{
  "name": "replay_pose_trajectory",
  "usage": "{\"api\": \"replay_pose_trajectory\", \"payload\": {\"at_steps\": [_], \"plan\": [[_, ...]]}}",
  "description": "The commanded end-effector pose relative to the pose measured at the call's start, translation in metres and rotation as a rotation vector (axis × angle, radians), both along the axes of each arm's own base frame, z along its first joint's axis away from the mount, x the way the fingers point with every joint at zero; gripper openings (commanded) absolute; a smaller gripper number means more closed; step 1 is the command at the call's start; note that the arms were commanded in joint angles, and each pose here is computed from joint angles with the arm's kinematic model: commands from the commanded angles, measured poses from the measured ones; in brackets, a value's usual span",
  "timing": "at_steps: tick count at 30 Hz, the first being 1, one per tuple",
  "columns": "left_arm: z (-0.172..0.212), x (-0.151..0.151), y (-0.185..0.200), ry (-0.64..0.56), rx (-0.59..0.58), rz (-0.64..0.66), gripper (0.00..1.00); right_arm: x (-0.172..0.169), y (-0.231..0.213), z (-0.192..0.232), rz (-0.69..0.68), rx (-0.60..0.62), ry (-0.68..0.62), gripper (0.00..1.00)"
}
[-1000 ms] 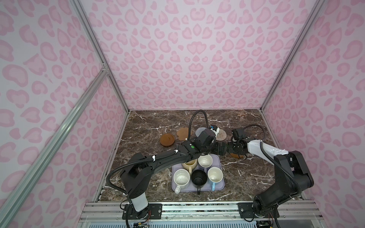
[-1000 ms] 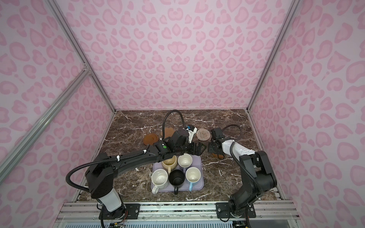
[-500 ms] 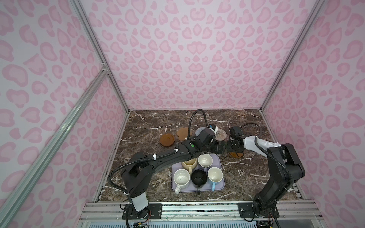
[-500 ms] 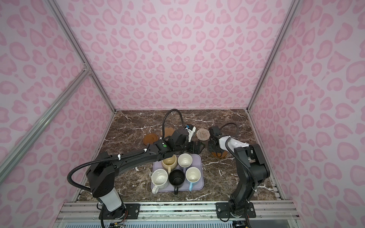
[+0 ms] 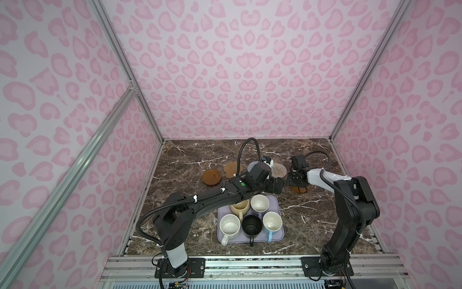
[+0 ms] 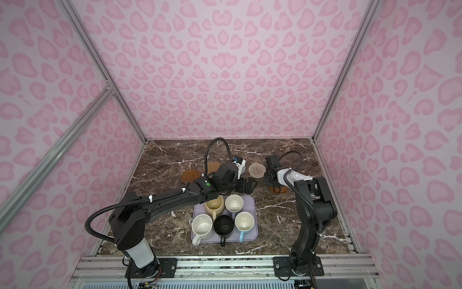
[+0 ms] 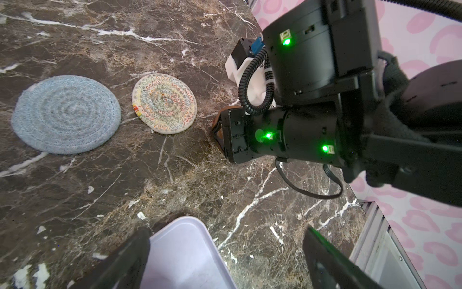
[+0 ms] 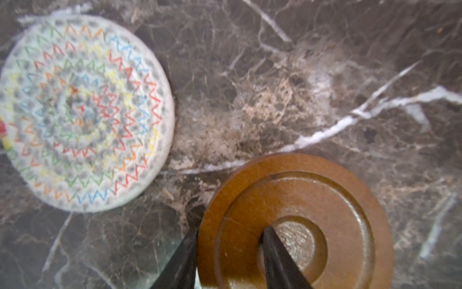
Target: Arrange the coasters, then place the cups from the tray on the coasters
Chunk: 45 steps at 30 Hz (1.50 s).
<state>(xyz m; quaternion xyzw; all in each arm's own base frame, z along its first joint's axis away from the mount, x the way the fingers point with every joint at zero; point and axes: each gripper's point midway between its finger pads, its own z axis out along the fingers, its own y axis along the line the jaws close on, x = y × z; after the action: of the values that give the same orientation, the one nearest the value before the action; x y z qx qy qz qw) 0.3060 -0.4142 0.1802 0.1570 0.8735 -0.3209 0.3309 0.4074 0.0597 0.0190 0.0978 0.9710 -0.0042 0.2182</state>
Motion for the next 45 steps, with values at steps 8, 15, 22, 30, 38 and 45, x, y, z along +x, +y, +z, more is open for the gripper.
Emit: {"api": "replay_pose_trajectory", "payload": {"at_steps": [8, 15, 22, 30, 38, 45], "plan": [[0.002, 0.012, 0.004, -0.008, -0.006, 0.021, 0.97, 0.002, -0.004, -0.023, -0.017, 0.038, 0.107, 0.41], [0.002, 0.014, 0.003, -0.008, -0.003, 0.021, 0.97, 0.016, -0.01, -0.025, -0.032, 0.041, 0.111, 0.4], [-0.001, 0.017, 0.001, -0.002, -0.002, 0.021, 0.97, 0.029, -0.011, -0.024, -0.032, 0.04, 0.108, 0.4], [0.001, 0.017, 0.001, -0.003, -0.008, 0.022, 0.97, 0.033, -0.01, -0.019, -0.03, 0.048, 0.096, 0.4], [0.001, 0.015, 0.003, -0.003, -0.013, 0.024, 0.97, 0.038, -0.009, -0.023, -0.031, 0.052, 0.095, 0.38], [0.001, 0.015, 0.005, -0.005, -0.011, 0.025, 0.97, 0.041, -0.009, -0.022, -0.03, 0.046, 0.097, 0.39]]}}
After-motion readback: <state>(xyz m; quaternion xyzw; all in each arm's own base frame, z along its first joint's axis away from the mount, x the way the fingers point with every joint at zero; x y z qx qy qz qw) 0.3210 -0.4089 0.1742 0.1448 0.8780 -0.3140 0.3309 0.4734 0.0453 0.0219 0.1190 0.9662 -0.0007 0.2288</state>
